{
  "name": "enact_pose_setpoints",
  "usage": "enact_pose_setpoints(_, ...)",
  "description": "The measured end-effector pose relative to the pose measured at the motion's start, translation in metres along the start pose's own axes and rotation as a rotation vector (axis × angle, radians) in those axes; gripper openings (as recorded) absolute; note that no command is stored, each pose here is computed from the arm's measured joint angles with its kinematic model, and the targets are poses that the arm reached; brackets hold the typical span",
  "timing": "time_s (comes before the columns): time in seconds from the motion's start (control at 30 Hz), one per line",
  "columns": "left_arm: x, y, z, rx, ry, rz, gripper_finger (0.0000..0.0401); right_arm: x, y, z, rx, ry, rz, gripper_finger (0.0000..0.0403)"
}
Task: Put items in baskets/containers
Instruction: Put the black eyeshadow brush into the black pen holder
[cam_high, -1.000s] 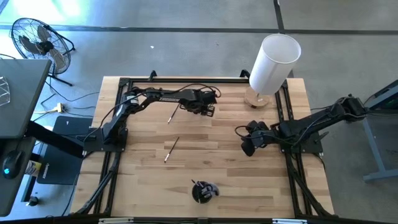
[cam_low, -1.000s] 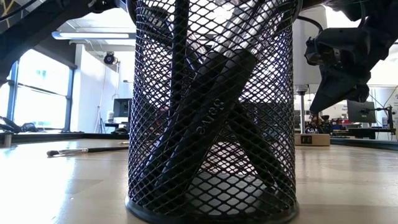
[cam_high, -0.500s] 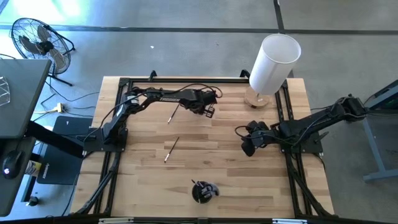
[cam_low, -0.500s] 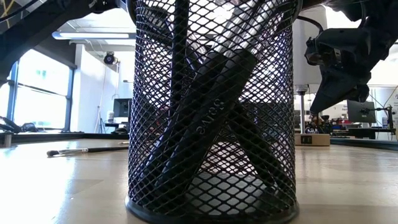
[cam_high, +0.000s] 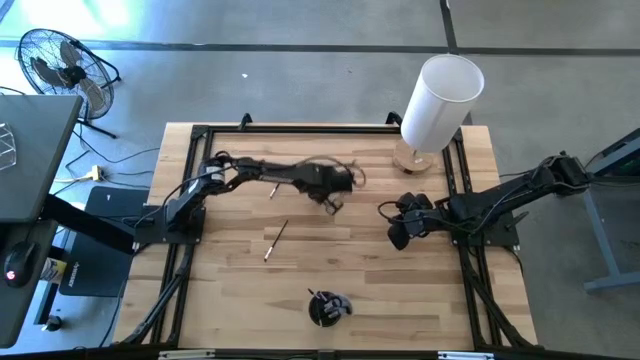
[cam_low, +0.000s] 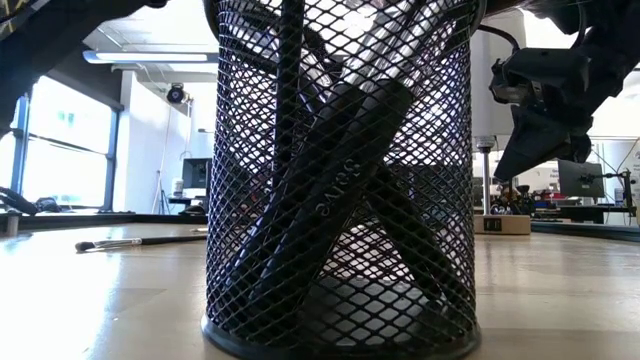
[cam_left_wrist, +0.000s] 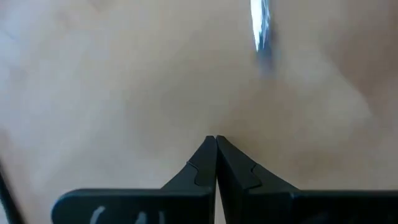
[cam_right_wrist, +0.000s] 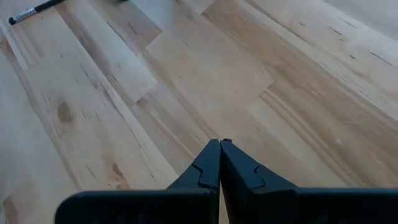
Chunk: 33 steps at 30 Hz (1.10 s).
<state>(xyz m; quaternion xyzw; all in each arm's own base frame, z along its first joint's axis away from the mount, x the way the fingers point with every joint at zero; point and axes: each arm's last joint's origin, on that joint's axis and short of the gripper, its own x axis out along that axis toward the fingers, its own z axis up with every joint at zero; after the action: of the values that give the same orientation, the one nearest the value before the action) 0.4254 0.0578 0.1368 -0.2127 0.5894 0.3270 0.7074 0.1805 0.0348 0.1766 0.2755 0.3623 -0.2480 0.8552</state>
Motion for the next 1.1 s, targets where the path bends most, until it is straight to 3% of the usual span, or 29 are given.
enact_pose_setpoints(0.27, -0.028, -0.029, -0.043, 0.151, 0.080, 0.005, 0.0000, 0.000, 0.001, 0.002, 0.044, -0.034, 0.001, 0.0000)
enact_pose_setpoints(0.43, -0.035, -0.029, -0.056, 0.266, 0.182, -0.012, 0.0000, 0.000, 0.005, 0.005, 0.119, -0.072, 0.035, 0.0000)
enact_pose_setpoints(0.6, -0.035, -0.019, -0.072, 0.305, 0.139, -0.089, 0.0000, 0.001, 0.011, 0.005, 0.212, -0.057, 0.063, 0.0000)
enact_pose_setpoints(0.8, -0.042, 0.017, -0.108, 0.251, 0.049, -0.175, 0.0000, 0.006, 0.033, 0.002, 0.288, 0.064, -0.132, 0.0000)
enact_pose_setpoints(1.0, -0.063, 0.053, -0.133, 0.217, -0.123, -0.306, 0.0000, 0.010, 0.062, 0.004, 0.358, 0.173, -0.492, 0.0001)
enact_pose_setpoints(1.1, -0.069, 0.062, -0.140, 0.203, -0.191, -0.363, 0.0000, 0.018, 0.069, 0.007, 0.410, 0.173, -0.582, 0.0005)
